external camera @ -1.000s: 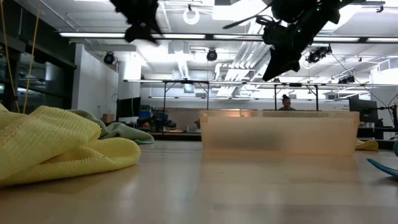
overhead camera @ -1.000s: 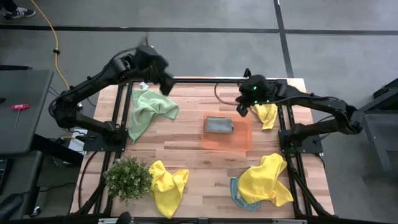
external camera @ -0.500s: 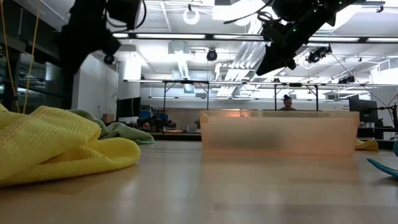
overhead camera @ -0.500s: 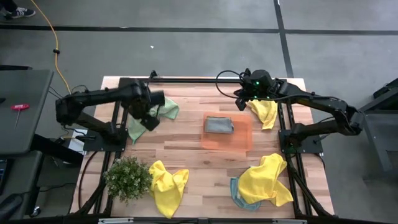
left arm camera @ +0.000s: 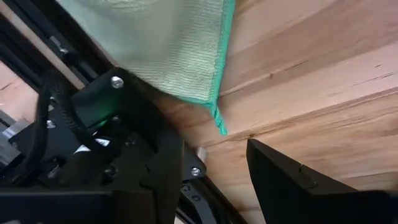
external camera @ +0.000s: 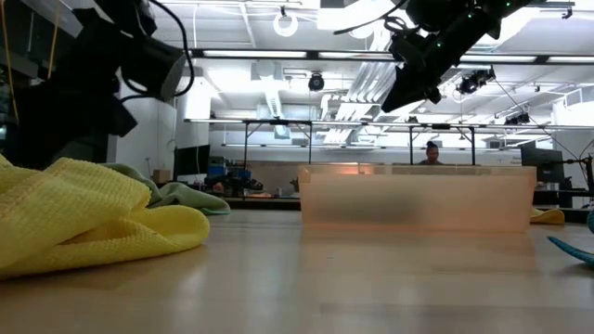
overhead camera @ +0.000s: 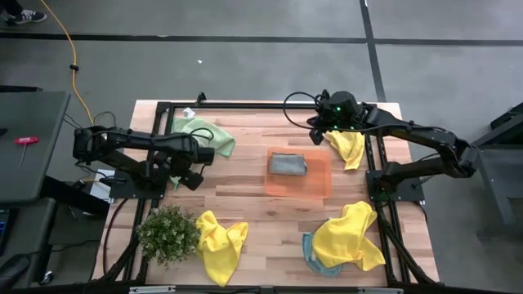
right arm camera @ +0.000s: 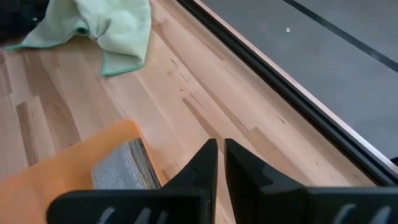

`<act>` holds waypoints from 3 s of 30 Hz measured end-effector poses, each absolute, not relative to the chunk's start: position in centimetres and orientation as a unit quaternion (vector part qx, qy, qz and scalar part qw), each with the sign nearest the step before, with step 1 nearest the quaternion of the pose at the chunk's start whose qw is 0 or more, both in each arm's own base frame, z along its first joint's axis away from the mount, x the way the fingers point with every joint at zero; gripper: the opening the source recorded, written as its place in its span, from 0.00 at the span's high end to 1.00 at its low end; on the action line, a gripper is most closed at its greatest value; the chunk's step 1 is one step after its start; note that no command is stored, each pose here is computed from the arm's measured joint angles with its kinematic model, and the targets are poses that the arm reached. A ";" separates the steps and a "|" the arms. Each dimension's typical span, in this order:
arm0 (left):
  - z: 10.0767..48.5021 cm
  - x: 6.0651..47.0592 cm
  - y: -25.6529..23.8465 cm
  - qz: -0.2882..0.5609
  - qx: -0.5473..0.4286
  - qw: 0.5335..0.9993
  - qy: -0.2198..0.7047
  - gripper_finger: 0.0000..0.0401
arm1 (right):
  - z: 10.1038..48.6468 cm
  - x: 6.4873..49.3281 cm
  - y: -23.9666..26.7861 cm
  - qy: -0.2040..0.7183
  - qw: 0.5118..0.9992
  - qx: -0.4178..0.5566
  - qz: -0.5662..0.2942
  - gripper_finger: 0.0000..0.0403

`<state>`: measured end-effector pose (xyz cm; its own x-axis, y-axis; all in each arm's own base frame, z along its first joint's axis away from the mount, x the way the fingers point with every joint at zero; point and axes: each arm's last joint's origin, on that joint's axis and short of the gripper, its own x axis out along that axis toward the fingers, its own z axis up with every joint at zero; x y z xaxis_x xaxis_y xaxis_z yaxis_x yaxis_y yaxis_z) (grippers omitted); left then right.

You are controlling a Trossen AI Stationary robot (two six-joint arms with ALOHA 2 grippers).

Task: Fold microfiber towels
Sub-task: Fold the green microfiber towel

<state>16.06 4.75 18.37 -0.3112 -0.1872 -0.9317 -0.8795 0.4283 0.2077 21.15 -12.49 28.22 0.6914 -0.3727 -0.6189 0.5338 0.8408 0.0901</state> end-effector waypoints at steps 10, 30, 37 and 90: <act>17.3 17.2 5.0 0.400 -0.373 0.468 0.694 0.60 | 28.4 21.2 -12.5 0.294 0.912 0.138 -0.252 0.95; 13.7 18.1 3.9 0.420 -0.300 0.410 0.752 0.62 | 28.6 21.4 -12.6 0.279 0.918 0.129 -0.251 0.95; 12.0 17.0 3.5 0.430 -0.341 0.393 0.738 0.68 | 28.7 21.5 -12.7 0.277 0.920 0.124 -0.250 0.95; 48.5 24.2 19.5 0.239 -0.193 0.904 0.299 1.00 | 29.6 22.5 -12.8 0.214 0.955 0.104 -0.176 0.89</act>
<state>24.20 19.48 48.47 0.7075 0.3157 -0.6322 -0.5469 0.8112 -0.2070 22.48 -12.78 29.63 0.8465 -0.2920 -0.4452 0.3813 0.9161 0.1241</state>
